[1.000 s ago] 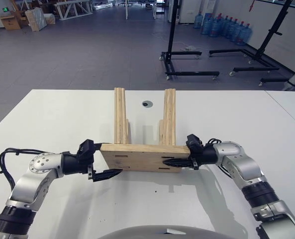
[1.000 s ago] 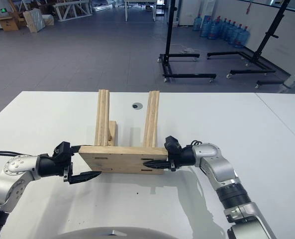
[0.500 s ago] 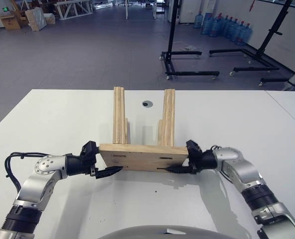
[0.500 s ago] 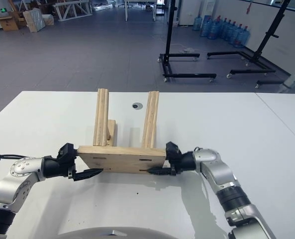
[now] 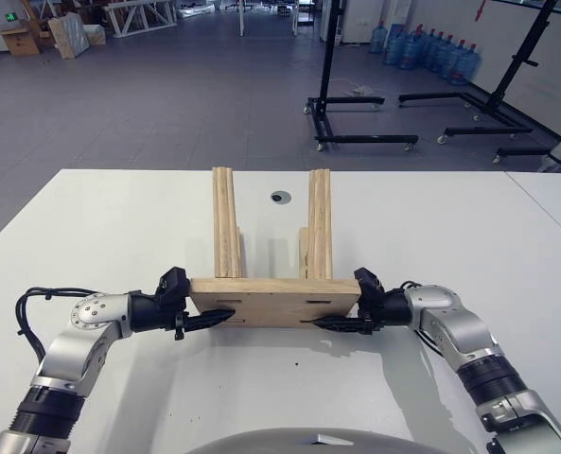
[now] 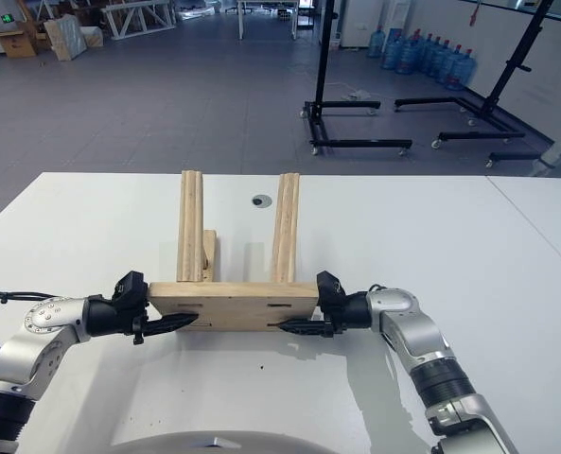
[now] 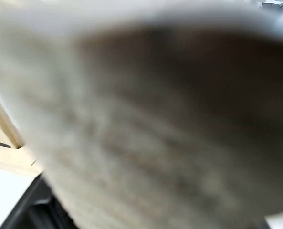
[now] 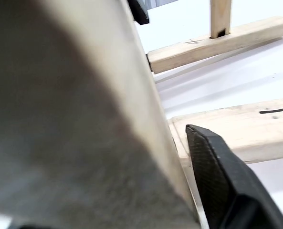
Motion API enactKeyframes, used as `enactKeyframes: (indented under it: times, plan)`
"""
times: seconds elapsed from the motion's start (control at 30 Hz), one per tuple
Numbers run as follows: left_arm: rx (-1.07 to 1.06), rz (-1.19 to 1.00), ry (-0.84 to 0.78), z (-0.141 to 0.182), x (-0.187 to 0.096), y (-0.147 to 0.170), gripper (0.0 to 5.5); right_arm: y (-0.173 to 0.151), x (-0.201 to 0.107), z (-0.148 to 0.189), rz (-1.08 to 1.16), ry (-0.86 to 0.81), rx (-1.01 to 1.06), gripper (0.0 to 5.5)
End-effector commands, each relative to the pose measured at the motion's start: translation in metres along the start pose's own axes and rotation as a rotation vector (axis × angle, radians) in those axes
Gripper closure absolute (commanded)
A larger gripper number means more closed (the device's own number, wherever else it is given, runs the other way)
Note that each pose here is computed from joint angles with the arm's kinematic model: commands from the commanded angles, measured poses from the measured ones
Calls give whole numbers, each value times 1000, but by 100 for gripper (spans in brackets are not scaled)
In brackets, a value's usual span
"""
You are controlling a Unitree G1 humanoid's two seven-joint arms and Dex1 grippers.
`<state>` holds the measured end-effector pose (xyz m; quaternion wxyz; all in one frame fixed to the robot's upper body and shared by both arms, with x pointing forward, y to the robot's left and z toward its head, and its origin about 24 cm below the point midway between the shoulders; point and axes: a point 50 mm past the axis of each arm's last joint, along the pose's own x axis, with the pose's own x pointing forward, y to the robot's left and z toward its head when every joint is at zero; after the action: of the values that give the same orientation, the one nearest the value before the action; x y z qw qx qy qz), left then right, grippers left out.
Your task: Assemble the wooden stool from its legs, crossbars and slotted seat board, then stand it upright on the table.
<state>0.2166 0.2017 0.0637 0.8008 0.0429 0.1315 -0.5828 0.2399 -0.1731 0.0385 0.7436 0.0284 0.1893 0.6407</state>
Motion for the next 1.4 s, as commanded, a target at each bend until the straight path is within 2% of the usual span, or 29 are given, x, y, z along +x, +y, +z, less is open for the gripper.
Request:
enactKeyframes:
  times: [0.03, 0.2, 0.37, 0.63, 0.77, 1.0, 1.2, 1.4]
  plan:
    - [-21, 3, 4, -2, 1, 0, 332, -1, -1, 7, 7, -24, 6, 347]
    - [-81, 16, 15, 1, -1, 2, 335, 2, -1, 12, 26, -56, 31, 348]
    - [-195, 40, -7, 29, -6, 14, 335, 10, -3, 30, 83, -110, 154, 350]
    - [-313, 37, -149, 95, -2, 26, 335, 18, -5, 79, 183, -246, 453, 364]
    - [-413, 98, -187, 115, -1, 38, 335, 6, -5, 120, 184, -341, 548, 369]
    - [-671, 241, -166, 121, 9, 68, 335, -6, 7, 151, 126, -340, 677, 379]
    - [-834, 368, -155, 122, 15, 90, 335, -18, 20, 155, 21, -327, 781, 385]
    - [-923, 426, -206, 137, 20, 103, 336, -31, 31, 156, -70, -320, 895, 396]
